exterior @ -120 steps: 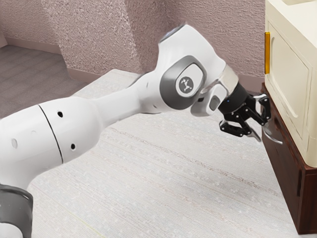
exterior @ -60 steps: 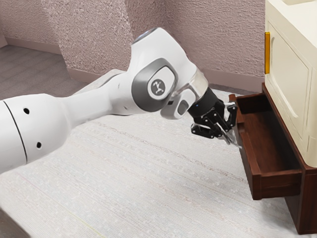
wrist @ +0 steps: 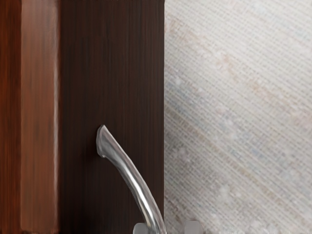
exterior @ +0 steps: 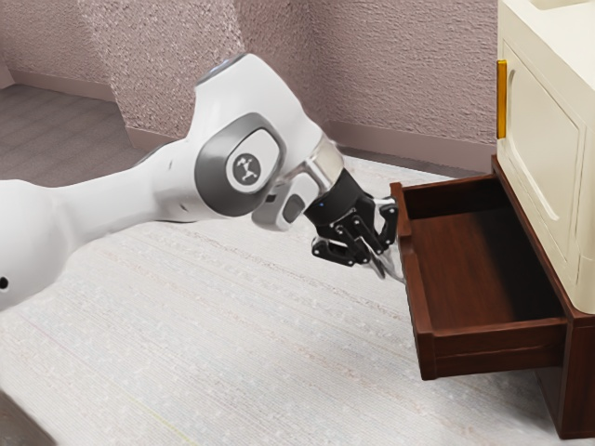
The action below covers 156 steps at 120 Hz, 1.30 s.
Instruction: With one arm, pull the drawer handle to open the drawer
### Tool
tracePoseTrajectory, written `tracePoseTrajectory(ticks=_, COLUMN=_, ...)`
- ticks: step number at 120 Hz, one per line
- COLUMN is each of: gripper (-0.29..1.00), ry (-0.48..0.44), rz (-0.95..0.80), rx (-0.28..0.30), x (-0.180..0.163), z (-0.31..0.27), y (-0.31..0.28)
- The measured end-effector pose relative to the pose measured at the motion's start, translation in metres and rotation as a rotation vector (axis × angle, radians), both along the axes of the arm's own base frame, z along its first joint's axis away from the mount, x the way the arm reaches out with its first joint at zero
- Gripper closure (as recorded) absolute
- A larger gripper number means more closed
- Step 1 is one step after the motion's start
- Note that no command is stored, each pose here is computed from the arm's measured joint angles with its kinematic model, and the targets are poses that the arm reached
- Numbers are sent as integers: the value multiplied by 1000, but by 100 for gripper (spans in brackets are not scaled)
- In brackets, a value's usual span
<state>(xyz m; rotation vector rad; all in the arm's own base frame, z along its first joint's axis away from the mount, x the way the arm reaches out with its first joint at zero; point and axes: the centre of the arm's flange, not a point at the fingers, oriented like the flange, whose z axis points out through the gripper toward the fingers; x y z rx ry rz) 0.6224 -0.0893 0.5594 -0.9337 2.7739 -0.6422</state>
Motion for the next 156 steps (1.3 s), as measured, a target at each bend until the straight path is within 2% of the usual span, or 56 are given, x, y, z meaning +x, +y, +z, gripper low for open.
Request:
tracePoseTrajectory(ticks=61, gripper=78, ry=6, rz=30, rx=30, x=-26, z=2, y=30)
tracePoseTrajectory(ticks=102, gripper=65, ry=-3, rz=28, rx=45, x=-32, z=12, y=30)
tracePoseTrajectory(ticks=127, gripper=59, ry=-53, rz=44, rx=60, x=-59, z=57, y=35)
tracePoseTrajectory(ticks=140, gripper=46, ry=-76, rz=67, rx=83, x=-68, z=90, y=47)
tracePoseTrajectory(ticks=150, gripper=31, ry=-102, rz=98, rx=161, x=-73, z=132, y=53)
tracePoseTrajectory(ticks=156, gripper=25, ry=-91, rz=161, rx=190, x=-73, z=152, y=73)
